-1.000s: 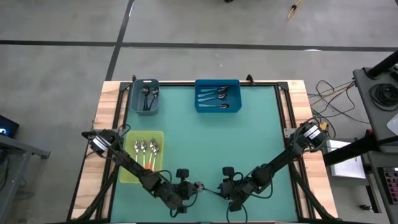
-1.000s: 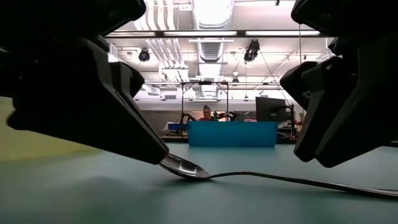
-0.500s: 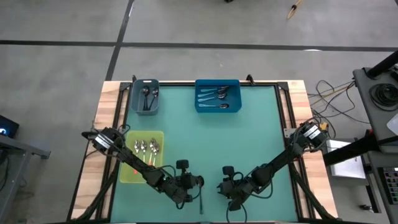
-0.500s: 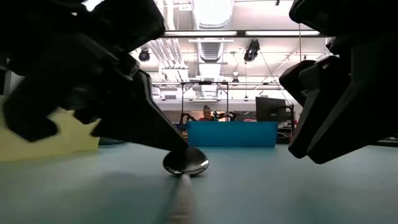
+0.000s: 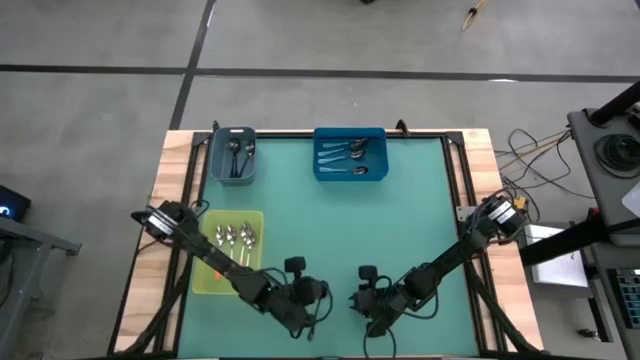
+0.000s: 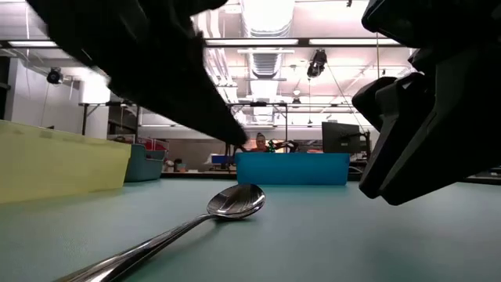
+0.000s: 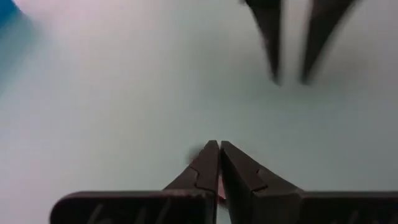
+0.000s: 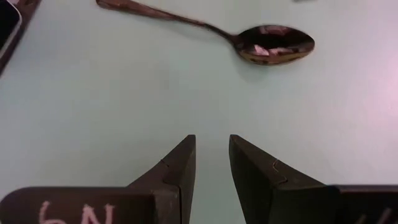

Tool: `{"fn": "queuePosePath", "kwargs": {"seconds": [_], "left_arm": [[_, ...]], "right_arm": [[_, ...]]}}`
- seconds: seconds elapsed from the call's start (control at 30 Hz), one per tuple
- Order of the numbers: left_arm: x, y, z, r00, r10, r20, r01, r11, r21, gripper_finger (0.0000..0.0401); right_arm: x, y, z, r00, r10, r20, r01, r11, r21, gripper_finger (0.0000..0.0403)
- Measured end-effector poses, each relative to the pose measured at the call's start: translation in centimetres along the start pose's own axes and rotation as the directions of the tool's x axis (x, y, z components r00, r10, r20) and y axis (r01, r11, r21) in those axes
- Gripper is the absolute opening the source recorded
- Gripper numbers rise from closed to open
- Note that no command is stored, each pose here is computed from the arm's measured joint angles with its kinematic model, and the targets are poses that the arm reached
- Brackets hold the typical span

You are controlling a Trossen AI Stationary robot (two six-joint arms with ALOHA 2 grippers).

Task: Sort silverware by color (type)
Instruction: Put the black spoon into the blue bin

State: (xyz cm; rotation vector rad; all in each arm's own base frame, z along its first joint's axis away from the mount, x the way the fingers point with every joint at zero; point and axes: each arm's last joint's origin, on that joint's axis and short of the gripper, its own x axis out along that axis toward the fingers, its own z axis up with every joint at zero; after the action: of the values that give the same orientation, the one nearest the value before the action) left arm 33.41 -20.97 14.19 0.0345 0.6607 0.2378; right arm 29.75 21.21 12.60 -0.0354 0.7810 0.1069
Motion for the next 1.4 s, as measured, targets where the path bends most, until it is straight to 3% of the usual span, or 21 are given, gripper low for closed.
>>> {"fn": "queuePosePath", "kwargs": {"seconds": [0.13, 0.23, 0.33, 0.43, 0.53, 0.83, 0.97, 1.17, 1.4], "left_arm": [[-1.5, -1.0, 1.5, 0.980, -0.068, -0.189, 0.045, 0.992, -0.121, 0.0000], [-2.2, -1.7, 1.8, 0.966, -0.075, -0.248, 0.026, 0.980, -0.196, 0.0000], [-2.5, -2.0, 1.8, 0.961, -0.079, -0.265, 0.000, 0.958, -0.288, 0.0000], [-2.5, -2.1, 2.0, 0.963, -0.083, -0.258, -0.036, 0.905, -0.424, 0.0002], [-2.4, -2.0, 1.9, 0.964, -0.078, -0.254, -0.059, 0.870, -0.490, 0.0015], [-1.6, -2.2, 1.3, 0.967, -0.055, -0.250, -0.082, 0.859, -0.505, 0.0107], [-0.7, -2.9, 0.8, 0.964, -0.047, -0.260, -0.086, 0.875, -0.477, 0.0138], [0.0, -3.9, 1.1, 0.960, 0.010, -0.281, -0.130, 0.902, -0.413, 0.0148], [1.1, -4.7, 0.3, 0.957, 0.050, -0.287, -0.166, 0.902, -0.398, 0.0149]], "right_arm": [[-0.4, -0.2, -0.2, 0.999, -0.017, -0.037, 0.016, 1.000, -0.014, 0.0089], [-1.1, -0.7, -0.1, 0.996, -0.058, -0.064, 0.056, 0.998, -0.033, 0.0089], [-2.3, -1.5, 0.2, 0.988, -0.129, -0.086, 0.125, 0.991, -0.057, 0.0089], [-3.6, -2.5, 0.8, 0.977, -0.194, -0.086, 0.188, 0.980, -0.073, 0.0089], [-4.8, -3.2, 1.6, 0.972, -0.227, -0.061, 0.223, 0.973, -0.065, 0.0089], [-7.1, -3.9, 3.0, 0.974, -0.227, -0.002, 0.226, 0.971, -0.071, 0.0089], [-7.4, -3.9, 3.1, 0.975, -0.224, 0.005, 0.223, 0.972, -0.067, 0.0089], [-7.3, -3.9, 3.1, 0.975, -0.224, 0.003, 0.224, 0.972, -0.068, 0.0089], [-7.4, -3.9, 3.0, 0.974, -0.227, -0.005, 0.226, 0.971, -0.074, 0.0089]]}}
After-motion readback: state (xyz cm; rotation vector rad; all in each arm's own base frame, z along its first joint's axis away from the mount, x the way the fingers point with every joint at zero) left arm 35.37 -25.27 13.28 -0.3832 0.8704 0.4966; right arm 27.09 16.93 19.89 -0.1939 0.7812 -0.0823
